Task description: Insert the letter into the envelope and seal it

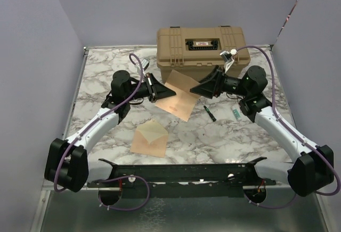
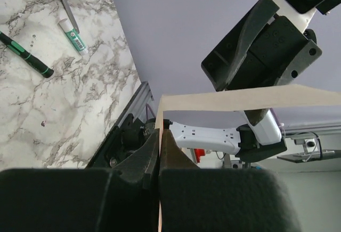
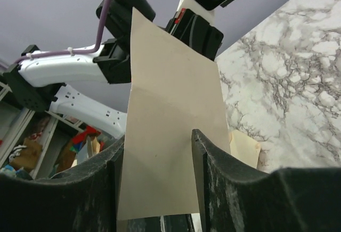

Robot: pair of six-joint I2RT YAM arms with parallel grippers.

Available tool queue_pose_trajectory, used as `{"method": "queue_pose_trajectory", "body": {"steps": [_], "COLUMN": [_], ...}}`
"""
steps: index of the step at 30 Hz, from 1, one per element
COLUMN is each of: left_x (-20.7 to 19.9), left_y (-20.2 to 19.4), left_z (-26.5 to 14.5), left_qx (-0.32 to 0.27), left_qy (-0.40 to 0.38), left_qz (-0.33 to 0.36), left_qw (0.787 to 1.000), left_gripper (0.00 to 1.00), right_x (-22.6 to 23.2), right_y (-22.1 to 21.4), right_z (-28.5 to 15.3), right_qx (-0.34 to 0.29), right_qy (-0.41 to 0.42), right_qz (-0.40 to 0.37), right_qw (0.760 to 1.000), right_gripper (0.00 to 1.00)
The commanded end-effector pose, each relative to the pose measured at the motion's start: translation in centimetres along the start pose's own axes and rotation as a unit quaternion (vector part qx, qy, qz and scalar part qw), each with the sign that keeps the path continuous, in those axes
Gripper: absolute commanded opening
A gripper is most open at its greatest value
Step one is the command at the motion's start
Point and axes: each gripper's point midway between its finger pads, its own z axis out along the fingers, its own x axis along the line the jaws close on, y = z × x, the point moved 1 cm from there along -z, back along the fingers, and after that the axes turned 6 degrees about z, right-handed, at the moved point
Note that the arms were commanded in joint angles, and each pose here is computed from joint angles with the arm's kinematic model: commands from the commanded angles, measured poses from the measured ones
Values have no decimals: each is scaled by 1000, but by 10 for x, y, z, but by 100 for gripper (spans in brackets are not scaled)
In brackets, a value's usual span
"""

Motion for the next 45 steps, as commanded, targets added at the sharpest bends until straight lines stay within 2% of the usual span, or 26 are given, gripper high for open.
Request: {"method": "queue_pose_trajectory", "body": {"steps": [1, 9, 14, 17, 20, 22, 27, 32, 36, 45], "left_x": [12, 29, 27, 20, 5, -3, -14, -20, -26, -27], "left_y": [4, 5, 5, 1, -7, -13, -25, -29, -27, -26], "left_z": [3, 11, 13, 12, 5, 0, -9, -12, -12, -14], "left_qx": [-13, -8, 2, 19, 41, 54, 80, 98, 100, 95], "left_qy": [8, 13, 3, -16, -47, -61, -83, -96, -102, -101], "left_qz": [-10, -23, -16, 2, 51, 74, 93, 100, 106, 111], "left_qw": [1000, 1000, 1000, 1000, 997, 994, 989, 985, 984, 984], "left_gripper": [0, 0, 0, 0, 0, 0, 0, 0, 0, 0], "right_x": [13, 27, 26, 13, -22, -38, -35, -12, 4, 15], "right_y": [-13, -35, -37, -30, -15, -18, -39, -67, -85, -90], "right_z": [-1, -12, -14, -10, -8, -8, -5, -1, 7, 3], "right_qx": [50, 121, 125, 98, 32, 26, 72, 151, 193, 195], "right_qy": [42, 87, 72, 26, -89, -118, -51, 61, 108, 132], "right_qz": [-6, 7, 11, 15, 42, 46, 22, 22, 22, 36], "right_qw": [998, 989, 989, 995, 995, 992, 996, 986, 975, 971], "right_gripper": [50, 66, 69, 69, 69, 70, 80, 80, 74, 27]}}
